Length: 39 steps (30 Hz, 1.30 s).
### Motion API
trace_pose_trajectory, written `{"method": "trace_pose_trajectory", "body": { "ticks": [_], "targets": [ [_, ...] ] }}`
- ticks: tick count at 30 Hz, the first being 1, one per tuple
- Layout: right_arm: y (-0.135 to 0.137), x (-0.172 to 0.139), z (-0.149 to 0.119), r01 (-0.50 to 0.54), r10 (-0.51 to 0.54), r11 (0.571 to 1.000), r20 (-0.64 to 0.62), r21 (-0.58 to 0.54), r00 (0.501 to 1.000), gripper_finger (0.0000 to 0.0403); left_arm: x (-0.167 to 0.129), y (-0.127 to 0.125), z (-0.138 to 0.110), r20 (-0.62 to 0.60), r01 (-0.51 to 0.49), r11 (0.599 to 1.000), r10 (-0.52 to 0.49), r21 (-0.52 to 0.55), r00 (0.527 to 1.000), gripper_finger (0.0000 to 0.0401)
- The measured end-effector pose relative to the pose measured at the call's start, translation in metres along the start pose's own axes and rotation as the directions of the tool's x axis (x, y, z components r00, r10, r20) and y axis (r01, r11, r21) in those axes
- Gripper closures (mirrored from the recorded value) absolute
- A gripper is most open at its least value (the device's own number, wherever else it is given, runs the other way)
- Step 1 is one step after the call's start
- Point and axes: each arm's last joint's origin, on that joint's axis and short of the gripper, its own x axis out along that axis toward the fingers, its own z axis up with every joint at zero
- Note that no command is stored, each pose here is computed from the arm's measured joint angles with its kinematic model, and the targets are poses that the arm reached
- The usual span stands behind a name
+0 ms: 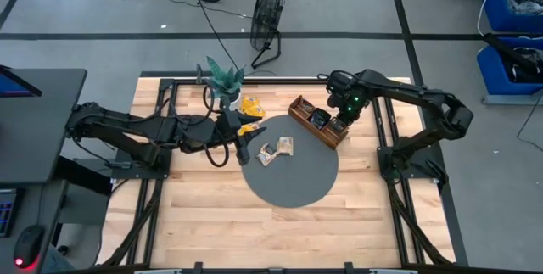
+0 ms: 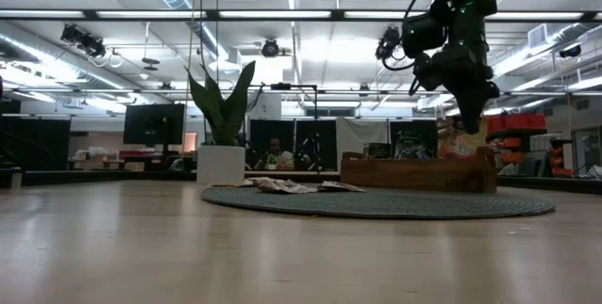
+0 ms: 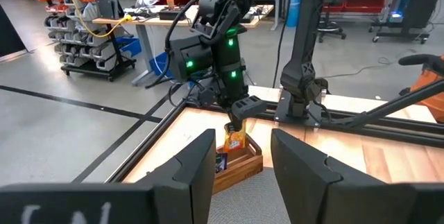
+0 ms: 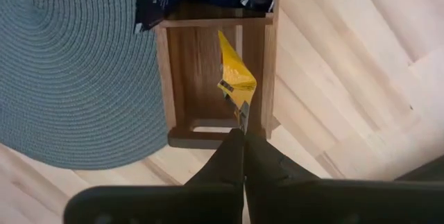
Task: Pick & Place Tea
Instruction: Put the yellow tea bag into the right section of the wooden organizer
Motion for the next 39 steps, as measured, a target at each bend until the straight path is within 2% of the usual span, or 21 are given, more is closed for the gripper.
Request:
{"method": "trace_pose_trajectory", "body": {
  "ticks": [10,21,33,39],
  "targets": [
    [-0.002,0.019,0.012,0.007,-0.006,1.000,-0.077,0.002,0.997,0.0403,0.000,0.000,0.000,0.000,0.000,1.000,0.000,-0.006,1.000,0.0257],
    [-0.003,0.023,0.017,0.037,-0.037,0.999,-0.046,-0.012,0.998,0.0399,0.000,0.000,0.000,0.000,-0.001,1.000,0.001,-0.007,1.000,0.0257],
    [-0.003,0.023,0.017,0.040,-0.040,0.999,-0.041,-0.023,0.998,0.0307,0.000,0.000,0.000,0.000,-0.001,1.000,0.001,-0.006,1.000,0.0257],
    [-0.003,0.016,0.016,0.059,-0.060,0.996,-0.018,-0.067,0.998,0.0273,0.000,0.001,-0.004,-0.032,-0.003,1.000,0.004,0.014,0.999,0.0258]
  ]
}}
